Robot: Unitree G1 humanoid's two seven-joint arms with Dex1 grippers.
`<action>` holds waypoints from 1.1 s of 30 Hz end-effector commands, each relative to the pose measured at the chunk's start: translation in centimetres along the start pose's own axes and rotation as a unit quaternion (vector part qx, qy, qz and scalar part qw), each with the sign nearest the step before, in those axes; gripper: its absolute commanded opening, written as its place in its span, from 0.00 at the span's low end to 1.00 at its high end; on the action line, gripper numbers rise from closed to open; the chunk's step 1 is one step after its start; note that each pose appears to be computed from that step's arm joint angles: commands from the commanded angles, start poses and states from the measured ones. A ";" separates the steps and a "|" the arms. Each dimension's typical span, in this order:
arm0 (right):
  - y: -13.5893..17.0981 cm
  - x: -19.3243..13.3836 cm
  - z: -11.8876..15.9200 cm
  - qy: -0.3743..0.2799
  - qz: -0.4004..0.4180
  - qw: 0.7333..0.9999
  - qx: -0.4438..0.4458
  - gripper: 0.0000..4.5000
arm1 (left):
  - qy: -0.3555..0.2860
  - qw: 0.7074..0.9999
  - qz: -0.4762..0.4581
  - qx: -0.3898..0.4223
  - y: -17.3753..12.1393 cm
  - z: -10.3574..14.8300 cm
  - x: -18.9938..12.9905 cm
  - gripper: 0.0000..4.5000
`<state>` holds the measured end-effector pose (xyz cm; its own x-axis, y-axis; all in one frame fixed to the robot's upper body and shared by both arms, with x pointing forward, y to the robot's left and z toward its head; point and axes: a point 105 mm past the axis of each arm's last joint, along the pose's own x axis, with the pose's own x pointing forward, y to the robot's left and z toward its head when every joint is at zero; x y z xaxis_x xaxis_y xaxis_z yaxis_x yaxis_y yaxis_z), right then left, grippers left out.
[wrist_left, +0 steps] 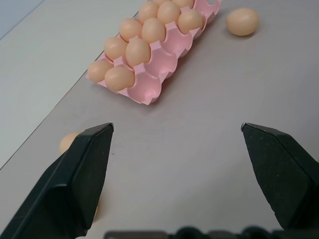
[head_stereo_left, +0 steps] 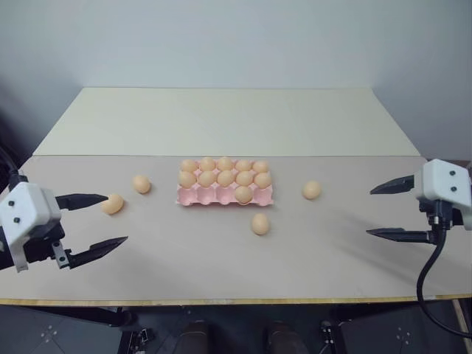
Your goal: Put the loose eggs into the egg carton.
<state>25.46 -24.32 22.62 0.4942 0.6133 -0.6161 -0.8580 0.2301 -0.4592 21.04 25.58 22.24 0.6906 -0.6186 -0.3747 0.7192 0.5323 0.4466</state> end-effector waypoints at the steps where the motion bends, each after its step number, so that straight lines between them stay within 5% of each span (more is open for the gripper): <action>1: -0.3 -0.6 0.8 -0.005 -0.014 1.000 -0.019 1.00 | -0.001 1.000 0.001 0.011 0.3 0.5 -0.2 0.99; 23: -2.5 -0.1 1.1 -0.010 -0.061 0.998 -0.026 1.00 | -0.028 0.999 -0.007 0.019 0.5 1.8 0.9 0.99; 33: -6.3 5.4 0.1 -0.005 -0.110 0.994 -0.022 1.00 | -0.041 0.998 -0.035 0.017 0.3 2.1 2.1 0.99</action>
<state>32.70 -22.27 22.09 0.6395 0.5844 -0.4995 -0.7518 0.3395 -0.5653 22.59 23.63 22.72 0.6367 -0.6910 -0.3421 0.7599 0.4871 0.4304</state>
